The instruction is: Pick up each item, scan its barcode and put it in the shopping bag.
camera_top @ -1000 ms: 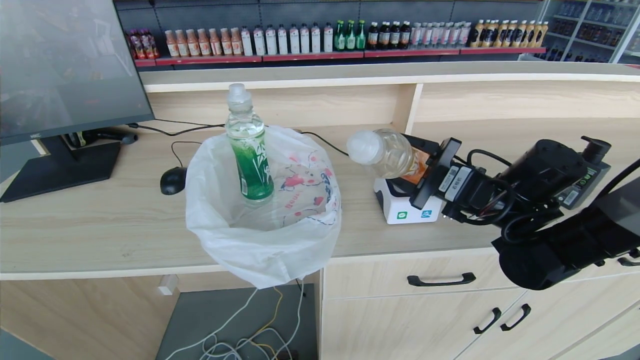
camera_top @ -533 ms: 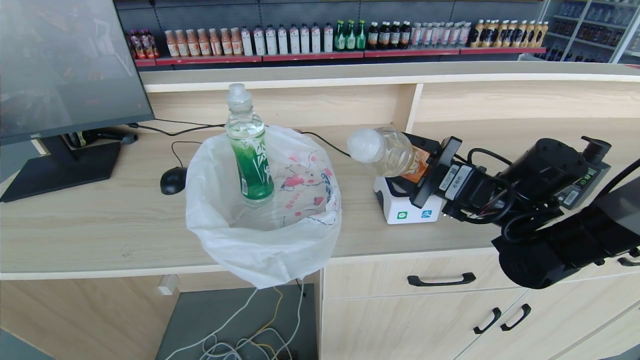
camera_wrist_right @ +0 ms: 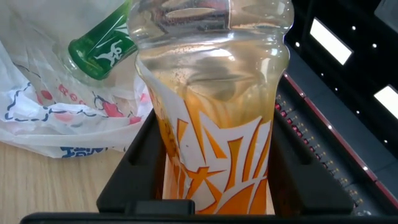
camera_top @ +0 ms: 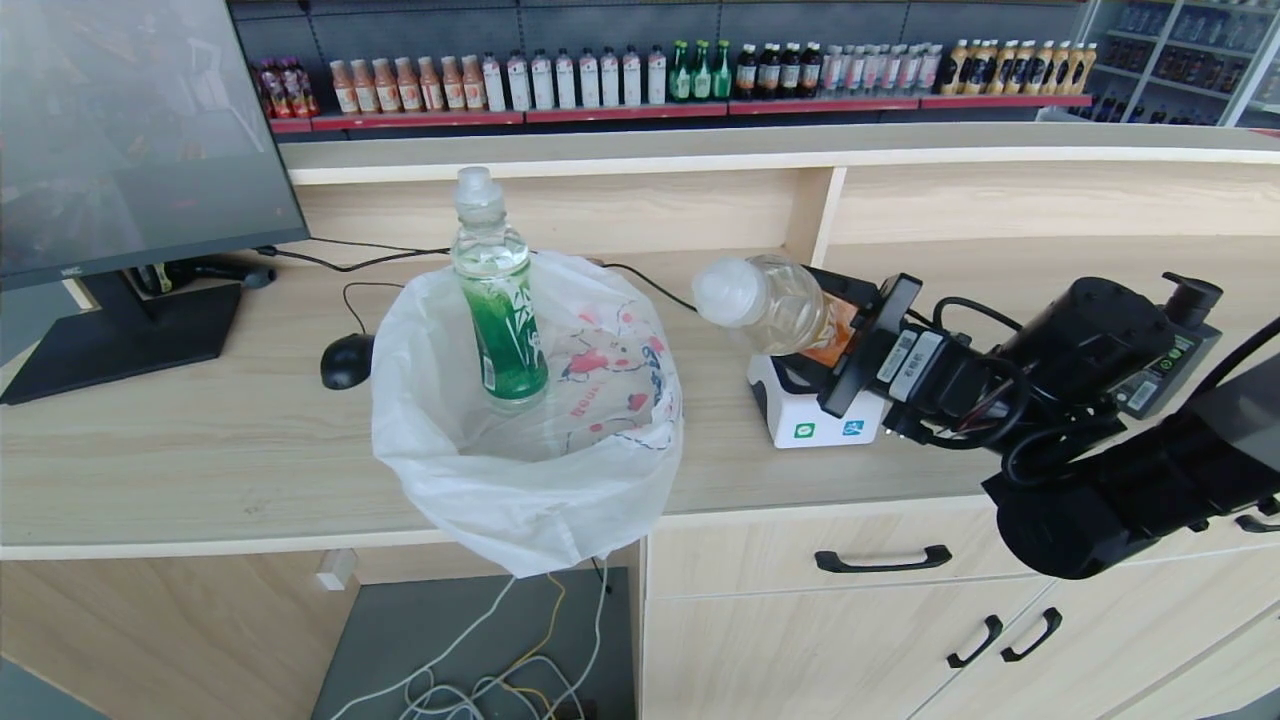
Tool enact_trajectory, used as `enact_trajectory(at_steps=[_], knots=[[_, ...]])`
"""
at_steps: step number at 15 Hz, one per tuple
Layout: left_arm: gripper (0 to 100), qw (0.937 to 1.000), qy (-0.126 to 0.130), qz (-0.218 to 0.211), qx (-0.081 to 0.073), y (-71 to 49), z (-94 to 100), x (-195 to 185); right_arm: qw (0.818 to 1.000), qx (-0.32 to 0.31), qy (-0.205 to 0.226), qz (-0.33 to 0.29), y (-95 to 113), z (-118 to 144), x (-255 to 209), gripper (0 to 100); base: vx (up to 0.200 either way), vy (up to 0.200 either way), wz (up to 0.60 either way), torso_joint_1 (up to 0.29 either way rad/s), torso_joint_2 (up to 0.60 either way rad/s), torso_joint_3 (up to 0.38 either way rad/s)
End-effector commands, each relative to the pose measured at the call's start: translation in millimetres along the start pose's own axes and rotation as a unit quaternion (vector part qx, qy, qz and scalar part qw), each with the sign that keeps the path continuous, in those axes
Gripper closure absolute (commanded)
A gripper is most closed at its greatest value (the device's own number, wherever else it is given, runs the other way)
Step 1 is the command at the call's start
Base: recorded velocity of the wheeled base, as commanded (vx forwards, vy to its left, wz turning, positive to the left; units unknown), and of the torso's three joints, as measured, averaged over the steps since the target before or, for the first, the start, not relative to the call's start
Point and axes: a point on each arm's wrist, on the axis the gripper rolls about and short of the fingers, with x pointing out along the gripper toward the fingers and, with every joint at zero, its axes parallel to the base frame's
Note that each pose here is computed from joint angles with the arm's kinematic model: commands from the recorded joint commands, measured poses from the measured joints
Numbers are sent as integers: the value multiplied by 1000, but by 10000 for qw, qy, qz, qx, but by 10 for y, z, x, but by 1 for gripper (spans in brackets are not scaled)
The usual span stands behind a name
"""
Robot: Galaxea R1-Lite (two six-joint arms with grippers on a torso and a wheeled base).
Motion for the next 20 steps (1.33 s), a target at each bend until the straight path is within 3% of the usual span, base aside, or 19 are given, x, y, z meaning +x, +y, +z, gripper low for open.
enact_trajectory(at_steps=[1,7,11,14,17,20], knots=[[0,10000,-1,1,0,0,-1,0,10000,-38,-30,-30,-34,37,-6,100,0,0,0,0,0,0],[0,10000,-1,1,0,0,-1,0,9995,236,-176,-131,-138,175,14,100,0,0,0,0,0,0],[0,10000,-1,1,0,0,-1,0,9943,863,-330,-534,-152,539,207,100,0,0,0,0,0,0],[0,10000,6,1,0,0,-2,0,9764,1800,-67,-1192,-8,845,424,100,0,0,0,0,0,0],[0,10000,6,1,0,0,-5,1,9484,2587,297,-1810,109,1008,550,100,0,0,0,0,0,0],[0,10000,-1,1,0,0,-1,0,9283,3046,375,-2099,190,1092,667,100,0,0,0,0,0,0]])
